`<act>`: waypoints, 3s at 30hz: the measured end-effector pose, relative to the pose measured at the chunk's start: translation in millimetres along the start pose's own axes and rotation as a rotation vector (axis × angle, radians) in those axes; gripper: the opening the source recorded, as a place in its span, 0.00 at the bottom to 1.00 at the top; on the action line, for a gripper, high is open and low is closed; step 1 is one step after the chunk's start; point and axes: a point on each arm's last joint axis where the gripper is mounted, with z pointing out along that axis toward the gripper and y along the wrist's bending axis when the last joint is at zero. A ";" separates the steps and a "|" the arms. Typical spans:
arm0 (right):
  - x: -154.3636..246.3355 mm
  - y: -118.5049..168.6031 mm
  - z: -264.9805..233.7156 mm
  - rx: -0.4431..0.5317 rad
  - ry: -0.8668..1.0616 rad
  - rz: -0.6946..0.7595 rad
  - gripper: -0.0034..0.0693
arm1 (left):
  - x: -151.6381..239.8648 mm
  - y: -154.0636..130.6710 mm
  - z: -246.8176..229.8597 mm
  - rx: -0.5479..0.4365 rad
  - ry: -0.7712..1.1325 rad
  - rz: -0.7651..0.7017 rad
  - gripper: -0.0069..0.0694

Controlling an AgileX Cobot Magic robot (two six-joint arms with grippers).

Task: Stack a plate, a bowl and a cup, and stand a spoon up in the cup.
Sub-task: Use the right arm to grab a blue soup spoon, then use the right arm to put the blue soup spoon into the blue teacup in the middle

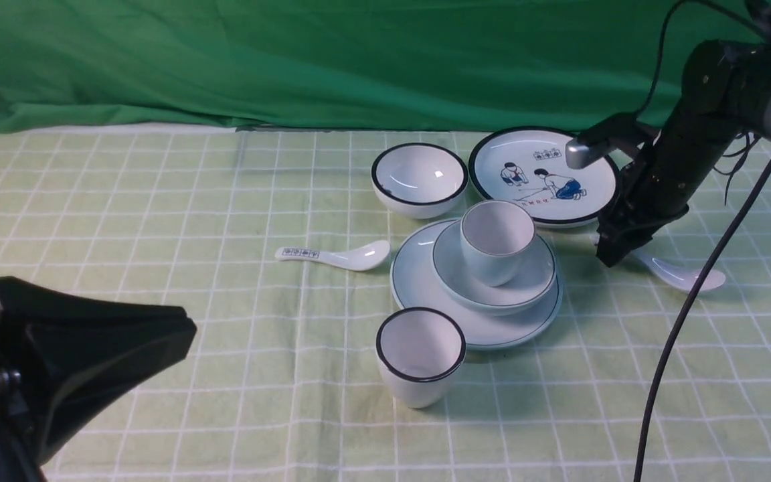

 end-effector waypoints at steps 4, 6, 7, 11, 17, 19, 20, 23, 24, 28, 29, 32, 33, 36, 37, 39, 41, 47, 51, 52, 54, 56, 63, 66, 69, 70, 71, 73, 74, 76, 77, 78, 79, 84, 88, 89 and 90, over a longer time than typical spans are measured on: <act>0.8 -0.5 5.0 -0.004 0.012 -0.019 0.62 | 0.1 0.0 0.1 0.000 0.000 -0.001 0.09; 0.7 -0.6 5.0 -0.004 0.012 -0.022 0.57 | 0.1 0.0 0.1 0.000 0.000 -0.001 0.09; 0.7 -0.6 4.9 -0.003 0.012 -0.023 0.51 | 0.1 0.0 0.1 0.000 0.000 -0.001 0.09; 1.5 -1.3 4.9 0.004 0.021 -0.001 0.26 | 0.1 0.0 0.1 0.000 0.000 -0.001 0.09; 3.0 3.1 -34.4 0.038 -0.002 0.092 0.27 | 0.1 0.0 0.1 0.000 0.000 -0.001 0.09; 3.2 8.2 -53.8 0.032 -0.033 0.107 0.27 | 0.1 0.0 0.1 -0.001 0.000 0.000 0.09; 4.8 17.4 -76.0 0.008 -0.093 0.130 0.27 | 0.1 0.1 0.1 -0.002 0.000 0.002 0.09; 13.5 43.4 -114.0 -0.044 -0.249 0.163 0.27 | 0.2 0.2 0.1 -0.003 0.000 0.017 0.09; 14.8 52.2 -121.3 -0.044 -0.319 0.168 0.27 | 0.2 0.2 0.1 -0.002 0.000 0.021 0.09; 25.8 107.8 -129.0 -0.044 -0.680 0.196 0.27 | 0.2 0.3 0.1 -0.003 0.000 0.026 0.09; 26.8 121.4 -125.9 -0.029 -0.768 0.169 0.27 | 0.2 0.3 0.1 -0.003 0.000 0.026 0.09; 26.8 149.0 -115.8 0.113 -0.886 0.183 0.27 | 0.2 0.3 0.1 -0.003 0.000 0.026 0.09; 25.3 166.9 -109.2 0.215 -0.950 0.167 0.27 | 0.2 0.3 0.1 -0.003 0.000 0.026 0.09; 20.3 187.2 -102.1 0.300 -1.003 0.106 0.27 | 0.2 0.3 0.1 -0.003 0.000 0.026 0.09; 18.2 191.5 -101.5 0.314 -1.022 0.094 0.27 | 0.2 0.3 0.1 -0.003 0.000 0.026 0.09; 14.1 197.2 -103.6 0.337 -1.081 0.090 0.27 | 0.3 0.3 0.1 -0.003 0.001 0.026 0.09; 11.7 196.6 -106.5 0.344 -1.139 0.126 0.27 | 0.2 0.2 0.1 -0.002 0.001 0.025 0.09; 6.2 186.7 -108.2 0.286 -1.317 0.202 0.27 | 0.2 -0.3 0.1 0.003 0.000 0.017 0.09; 3.9 181.6 -98.4 0.200 -1.348 0.233 0.27 | 0.1 -0.4 0.1 0.004 0.000 0.016 0.09; 3.4 178.9 -92.6 0.185 -1.345 0.241 0.27 | 0.1 -0.5 0.1 0.005 0.000 0.015 0.09; 3.0 176.6 -83.5 0.178 -1.336 0.241 0.27 | 0.1 -0.6 0.1 0.006 0.000 0.013 0.09; 2.1 175.9 -77.1 0.177 -1.328 0.234 0.27 | 0.1 -0.6 0.1 0.007 -0.001 0.012 0.09; -1.1 176.3 -54.0 0.181 -1.284 0.187 0.27 | 0.1 -0.6 0.1 0.007 -0.001 0.012 0.09; -1.6 176.0 -43.7 0.197 -1.255 0.160 0.27 | 0.1 -0.6 0.1 0.007 -0.001 0.012 0.09; -1.9 175.4 -34.3 0.220 -1.229 0.127 0.27 | 0.1 -0.6 0.1 0.007 -0.001 0.012 0.09; -1.9 175.1 -29.0 0.224 -1.216 0.121 0.27 | 0.1 -0.6 0.1 0.007 -0.001 0.012 0.09; -1.9 174.9 -25.1 0.227 -1.206 0.114 0.27 | 0.1 -0.6 0.1 0.007 -0.001 0.012 0.09; -1.8 174.6 -19.5 0.229 -1.192 0.110 0.28 | 0.1 -0.6 0.1 0.007 -0.001 0.012 0.09; -1.8 174.6 -18.1 0.229 -1.189 0.109 0.28 | 0.1 -0.6 0.1 0.007 -0.001 0.012 0.09; -1.5 174.3 -10.0 0.227 -1.167 0.108 0.33 | 0.1 -0.6 0.1 0.007 -0.001 0.012 0.09; -1.4 174.2 -9.3 0.227 -1.166 0.108 0.34 | 0.1 -0.7 0.1 0.007 -0.001 0.011 0.09; -1.4 174.2 -8.6 0.227 -1.164 0.108 0.39 | 0.1 -0.7 0.1 0.008 -0.001 0.010 0.09; -1.4 174.2 -8.8 0.227 -1.164 0.108 0.42 | 0.1 -0.7 0.1 0.008 -0.001 0.011 0.09; -0.4 175.1 -16.6 0.221 -1.150 0.110 0.60 | 0.1 -0.7 0.1 0.008 -0.001 0.010 0.09; 4.0 178.8 -57.3 0.213 -1.168 0.108 0.69 | 0.1 -0.6 0.1 0.006 0.000 0.013 0.09; 7.8 180.8 -76.2 0.210 -1.176 0.107 0.69 | 0.0 -0.3 0.1 0.003 -0.002 0.016 0.09; 13.6 183.4 -96.8 0.205 -1.176 0.105 0.69 | -0.4 0.0 0.1 0.000 -0.006 0.020 0.09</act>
